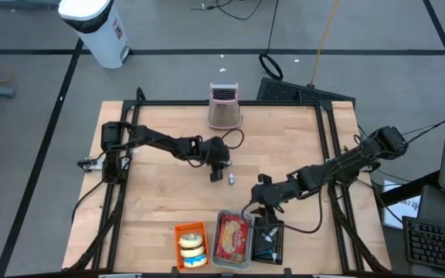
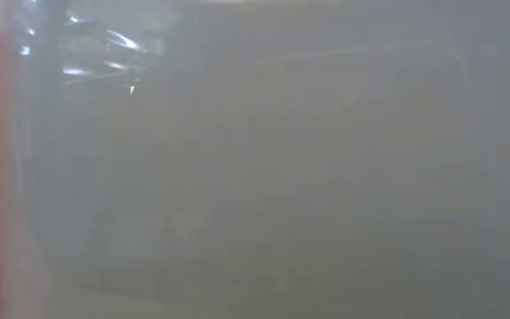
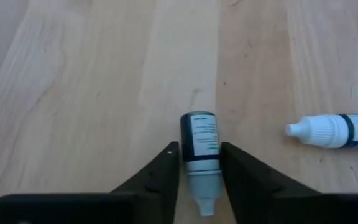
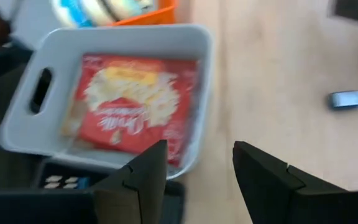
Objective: Pick & Place Food Item
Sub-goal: Put the green food coloring bottle into the black bin
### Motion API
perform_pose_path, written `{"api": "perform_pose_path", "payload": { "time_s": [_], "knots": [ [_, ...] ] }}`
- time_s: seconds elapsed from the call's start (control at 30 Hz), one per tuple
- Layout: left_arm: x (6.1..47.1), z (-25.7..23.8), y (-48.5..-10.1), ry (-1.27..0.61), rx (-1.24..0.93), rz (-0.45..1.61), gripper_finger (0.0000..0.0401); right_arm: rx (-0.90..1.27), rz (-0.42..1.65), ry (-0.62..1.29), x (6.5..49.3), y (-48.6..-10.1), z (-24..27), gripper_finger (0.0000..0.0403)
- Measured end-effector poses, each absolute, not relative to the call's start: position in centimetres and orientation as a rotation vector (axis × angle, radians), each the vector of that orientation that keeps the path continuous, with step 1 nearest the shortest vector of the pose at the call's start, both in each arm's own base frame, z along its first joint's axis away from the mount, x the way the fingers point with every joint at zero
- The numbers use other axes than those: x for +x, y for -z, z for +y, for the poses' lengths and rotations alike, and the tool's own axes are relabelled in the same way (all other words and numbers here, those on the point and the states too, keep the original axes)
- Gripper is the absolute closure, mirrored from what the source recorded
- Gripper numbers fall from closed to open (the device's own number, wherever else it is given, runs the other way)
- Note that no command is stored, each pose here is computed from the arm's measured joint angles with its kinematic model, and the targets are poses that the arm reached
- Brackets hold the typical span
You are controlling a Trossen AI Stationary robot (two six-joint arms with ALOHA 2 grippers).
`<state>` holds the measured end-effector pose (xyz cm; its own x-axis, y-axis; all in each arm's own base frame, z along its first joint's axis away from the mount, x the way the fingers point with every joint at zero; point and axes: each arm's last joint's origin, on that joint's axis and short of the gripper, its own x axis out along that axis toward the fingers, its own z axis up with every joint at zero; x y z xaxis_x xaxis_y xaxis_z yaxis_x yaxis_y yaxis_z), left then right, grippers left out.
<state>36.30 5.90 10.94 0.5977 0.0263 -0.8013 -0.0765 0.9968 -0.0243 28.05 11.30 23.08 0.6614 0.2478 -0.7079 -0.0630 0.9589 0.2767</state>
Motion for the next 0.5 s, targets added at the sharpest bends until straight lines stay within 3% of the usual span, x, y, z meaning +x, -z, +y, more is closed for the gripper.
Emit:
{"api": "perform_pose_path", "payload": {
  "time_s": [0.17, 0.5],
  "knots": [
    [36.2, 5.1, -11.8, -0.056, 0.01, 0.918, 0.0344, 0.201, 0.786, -0.033, 28.2, -23.1, 10.9, 0.0232],
    [34.8, -0.8, -20.5, -0.103, 0.513, 0.718, 0.0329, 0.345, 0.658, 0.335, 27.0, -18.6, 8.4, 0.0232]
  ]
}}
